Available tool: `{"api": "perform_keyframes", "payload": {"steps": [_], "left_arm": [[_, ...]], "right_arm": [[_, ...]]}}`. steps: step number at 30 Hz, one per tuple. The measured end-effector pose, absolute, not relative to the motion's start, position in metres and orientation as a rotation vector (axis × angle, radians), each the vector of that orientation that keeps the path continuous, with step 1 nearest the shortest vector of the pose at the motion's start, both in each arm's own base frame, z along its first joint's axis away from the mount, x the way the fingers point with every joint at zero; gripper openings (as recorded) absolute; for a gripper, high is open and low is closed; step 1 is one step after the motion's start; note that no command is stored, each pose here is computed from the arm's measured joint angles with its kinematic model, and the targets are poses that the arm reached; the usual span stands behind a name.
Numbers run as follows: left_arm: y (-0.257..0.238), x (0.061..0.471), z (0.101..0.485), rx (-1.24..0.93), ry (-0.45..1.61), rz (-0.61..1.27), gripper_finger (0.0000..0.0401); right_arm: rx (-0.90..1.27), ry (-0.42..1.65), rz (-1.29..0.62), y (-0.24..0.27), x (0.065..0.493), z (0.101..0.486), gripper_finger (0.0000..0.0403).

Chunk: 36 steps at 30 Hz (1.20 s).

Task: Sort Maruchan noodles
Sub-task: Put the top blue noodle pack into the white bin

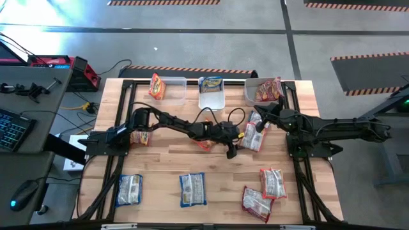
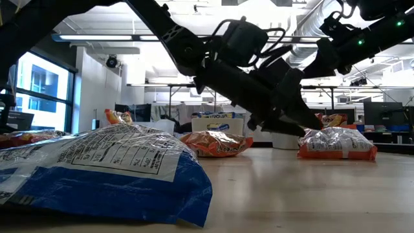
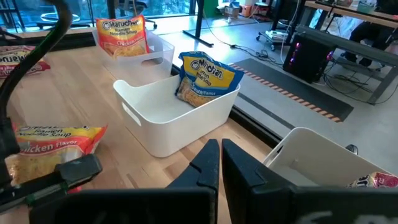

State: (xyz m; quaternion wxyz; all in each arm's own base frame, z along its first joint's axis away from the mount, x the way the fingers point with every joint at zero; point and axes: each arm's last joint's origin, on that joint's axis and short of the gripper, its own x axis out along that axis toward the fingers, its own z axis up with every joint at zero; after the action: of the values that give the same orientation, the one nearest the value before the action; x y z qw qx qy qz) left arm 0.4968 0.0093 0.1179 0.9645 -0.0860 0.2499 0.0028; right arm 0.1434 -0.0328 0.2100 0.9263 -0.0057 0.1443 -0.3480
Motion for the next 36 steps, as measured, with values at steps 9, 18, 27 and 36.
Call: {"api": "perform_keyframes", "payload": {"steps": [9, 18, 27, 36], "left_arm": [[0.008, 0.497, 0.118, -0.175, 0.498, 0.015, 0.0253], [0.008, 0.497, 0.118, -0.156, 0.502, 0.033, 0.0253], [0.007, 0.502, 0.098, -0.165, 0.479, 0.007, 0.0252], [0.008, 0.505, 0.097, -0.183, 0.479, 0.016, 0.0206]], "right_arm": [[-0.006, 0.289, -0.714, -0.033, 0.144, 0.21, 0.0], [-0.003, 0.287, -0.714, -0.033, 0.144, 0.211, 0.0], [-0.002, 0.284, -0.713, -0.033, 0.144, 0.211, 0.0], [-0.002, 0.286, -0.712, -0.033, 0.144, 0.21, 0.0]]}}
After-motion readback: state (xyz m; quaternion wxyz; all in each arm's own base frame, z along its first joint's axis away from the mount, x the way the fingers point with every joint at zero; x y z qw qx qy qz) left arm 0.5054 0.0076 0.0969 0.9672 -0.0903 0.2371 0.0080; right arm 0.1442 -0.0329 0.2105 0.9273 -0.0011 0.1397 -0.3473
